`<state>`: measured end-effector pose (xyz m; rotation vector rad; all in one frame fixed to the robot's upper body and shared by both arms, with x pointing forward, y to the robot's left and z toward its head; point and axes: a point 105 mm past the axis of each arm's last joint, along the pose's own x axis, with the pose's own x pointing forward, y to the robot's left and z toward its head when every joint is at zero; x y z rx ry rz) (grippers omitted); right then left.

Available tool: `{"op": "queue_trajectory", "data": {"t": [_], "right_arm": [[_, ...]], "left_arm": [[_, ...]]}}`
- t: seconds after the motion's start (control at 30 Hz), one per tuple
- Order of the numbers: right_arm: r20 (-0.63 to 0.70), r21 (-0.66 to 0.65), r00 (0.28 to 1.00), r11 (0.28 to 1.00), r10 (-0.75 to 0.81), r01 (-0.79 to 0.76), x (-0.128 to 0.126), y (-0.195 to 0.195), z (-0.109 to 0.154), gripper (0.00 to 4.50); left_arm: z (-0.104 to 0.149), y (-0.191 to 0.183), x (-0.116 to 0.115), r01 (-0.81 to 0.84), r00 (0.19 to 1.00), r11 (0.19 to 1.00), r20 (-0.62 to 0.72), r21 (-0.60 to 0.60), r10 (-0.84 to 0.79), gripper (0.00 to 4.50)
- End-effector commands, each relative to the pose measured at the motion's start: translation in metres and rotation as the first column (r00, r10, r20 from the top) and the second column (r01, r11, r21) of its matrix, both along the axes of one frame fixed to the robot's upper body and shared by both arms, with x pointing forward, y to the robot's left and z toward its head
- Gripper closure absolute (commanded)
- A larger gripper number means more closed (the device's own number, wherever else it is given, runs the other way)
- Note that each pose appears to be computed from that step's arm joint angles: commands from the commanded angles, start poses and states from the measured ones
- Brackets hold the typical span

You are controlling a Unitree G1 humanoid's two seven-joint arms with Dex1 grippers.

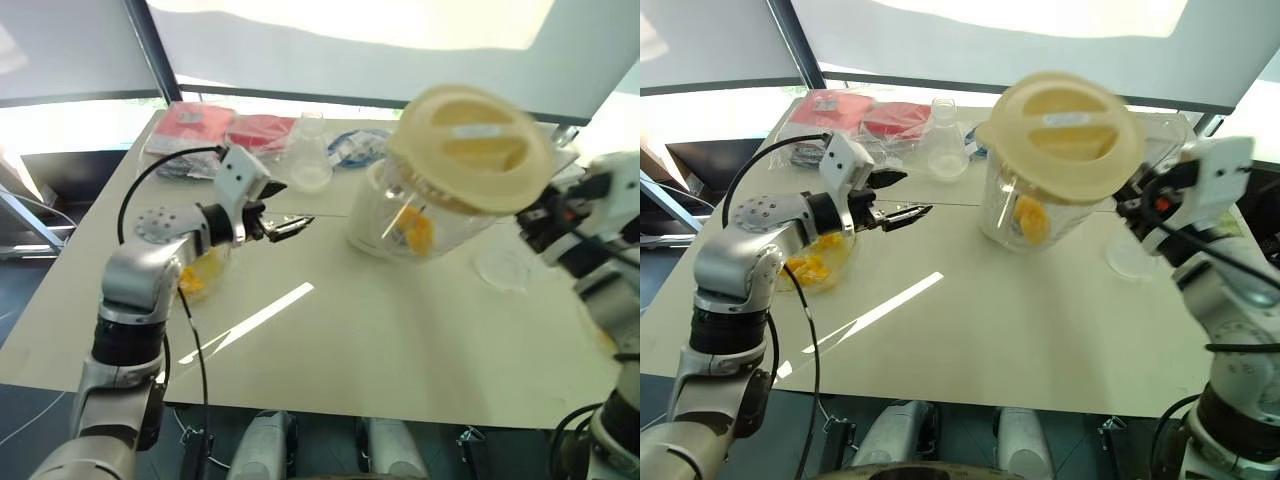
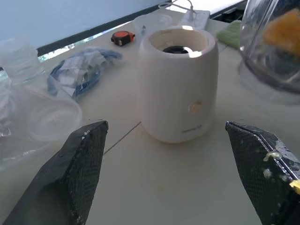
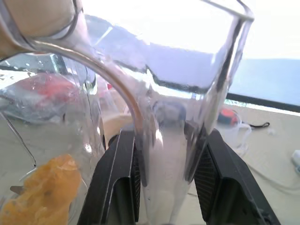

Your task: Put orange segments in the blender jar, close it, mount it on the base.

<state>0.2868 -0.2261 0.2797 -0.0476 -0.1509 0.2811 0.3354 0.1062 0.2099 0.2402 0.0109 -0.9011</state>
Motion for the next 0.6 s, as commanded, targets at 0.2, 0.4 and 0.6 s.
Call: {"op": "queue_trajectory", "data": {"t": [0.2, 0.4, 0.6], "right_arm": [[0.106, 0.057, 0.994, 0.998, -0.005, -0.001, 0.039, -0.006, 0.063, 3.48], [0.077, 0.082, 0.997, 0.996, -0.026, 0.020, 0.083, -0.001, 0.065, 3.48], [0.020, 0.070, 0.999, 0.997, -0.028, 0.027, 0.124, 0.000, 0.054, 3.48]], "left_arm": [[-0.001, -0.002, -0.019, 0.075, 0.995, 0.997, 0.069, 0.013, -0.075, 0.30], [-0.016, -0.002, -0.025, 0.056, 0.998, 0.998, 0.041, 0.021, -0.057, 0.30], [-0.033, 0.001, -0.027, -0.008, 1.000, 0.997, 0.028, 0.076, 0.006, 0.30]]}}
